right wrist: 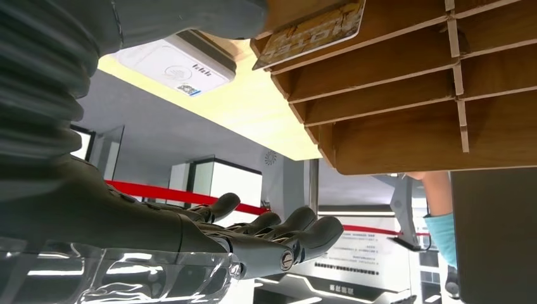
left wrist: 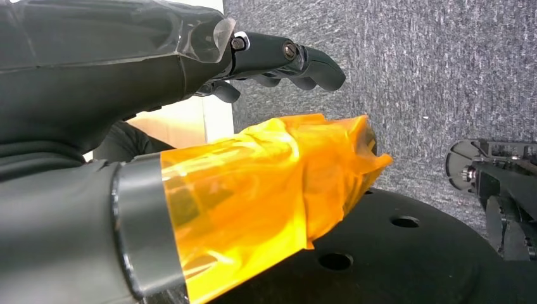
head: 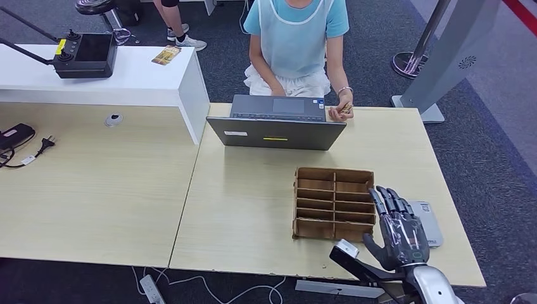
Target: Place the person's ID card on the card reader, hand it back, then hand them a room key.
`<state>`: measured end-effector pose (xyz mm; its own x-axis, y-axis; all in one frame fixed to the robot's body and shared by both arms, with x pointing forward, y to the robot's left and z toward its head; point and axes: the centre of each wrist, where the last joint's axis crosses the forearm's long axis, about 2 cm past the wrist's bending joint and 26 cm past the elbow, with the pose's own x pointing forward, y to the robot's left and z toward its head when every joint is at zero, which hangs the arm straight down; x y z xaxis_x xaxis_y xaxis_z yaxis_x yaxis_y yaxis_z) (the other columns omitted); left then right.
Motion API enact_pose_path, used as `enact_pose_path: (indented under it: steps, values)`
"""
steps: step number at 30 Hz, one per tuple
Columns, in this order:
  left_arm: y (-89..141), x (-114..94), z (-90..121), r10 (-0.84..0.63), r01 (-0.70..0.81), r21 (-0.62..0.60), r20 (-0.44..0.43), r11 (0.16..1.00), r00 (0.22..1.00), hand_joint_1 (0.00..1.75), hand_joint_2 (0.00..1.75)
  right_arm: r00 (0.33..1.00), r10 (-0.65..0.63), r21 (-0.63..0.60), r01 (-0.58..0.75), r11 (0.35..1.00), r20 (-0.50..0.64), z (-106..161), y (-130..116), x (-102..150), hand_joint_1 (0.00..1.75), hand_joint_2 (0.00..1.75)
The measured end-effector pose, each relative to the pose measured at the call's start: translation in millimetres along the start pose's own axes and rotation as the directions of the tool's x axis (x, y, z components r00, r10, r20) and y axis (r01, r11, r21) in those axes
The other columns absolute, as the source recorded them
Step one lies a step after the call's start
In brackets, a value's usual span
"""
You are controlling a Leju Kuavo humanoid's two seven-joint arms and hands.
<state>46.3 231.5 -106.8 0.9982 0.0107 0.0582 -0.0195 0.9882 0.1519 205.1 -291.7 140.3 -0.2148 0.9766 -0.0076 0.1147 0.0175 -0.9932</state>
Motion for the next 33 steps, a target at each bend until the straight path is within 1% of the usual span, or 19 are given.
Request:
enact_pose_path:
  steps: [3, 12, 19, 22, 26, 33]
  values:
    - [0.0, 0.0, 0.0, -0.001, 0.001, 0.0, 0.0, 1.0, 1.0, 0.0, 0.0, 1.0, -0.003, 0.006, 0.003, 1.0, 0.001, -1.1, 1.6, 1.5, 0.33, 1.75]
    - [0.0, 0.1, 0.0, 0.0, 0.0, 0.0, 0.001, 1.0, 1.0, 0.0, 0.0, 1.0, -0.008, 0.019, 0.008, 1.0, -0.001, -5.8, 5.0, 4.1, 0.4, 1.75]
    - [0.0, 0.1, 0.0, 0.004, -0.004, 0.0, 0.002, 1.0, 1.0, 0.0, 0.0, 1.0, -0.009, 0.024, 0.009, 1.0, -0.004, -11.0, 7.2, 5.3, 0.63, 1.75]
    - [0.0, 0.1, 0.0, 0.006, -0.006, -0.001, 0.002, 1.0, 1.0, 0.0, 0.0, 1.0, -0.009, 0.026, 0.009, 1.0, -0.004, -13.1, 7.9, 5.2, 0.64, 1.75]
    - [0.0, 0.2, 0.0, 0.007, -0.007, -0.001, 0.003, 1.0, 1.0, 0.0, 0.0, 1.0, -0.008, 0.028, 0.008, 1.0, 0.002, -16.4, 8.7, 5.8, 0.72, 1.75]
    - [-0.2, 0.3, 0.1, 0.005, -0.005, -0.001, 0.003, 1.0, 1.0, 0.0, 0.0, 1.0, -0.009, 0.036, 0.009, 0.999, 0.001, -19.2, 11.4, 6.9, 0.67, 1.75]
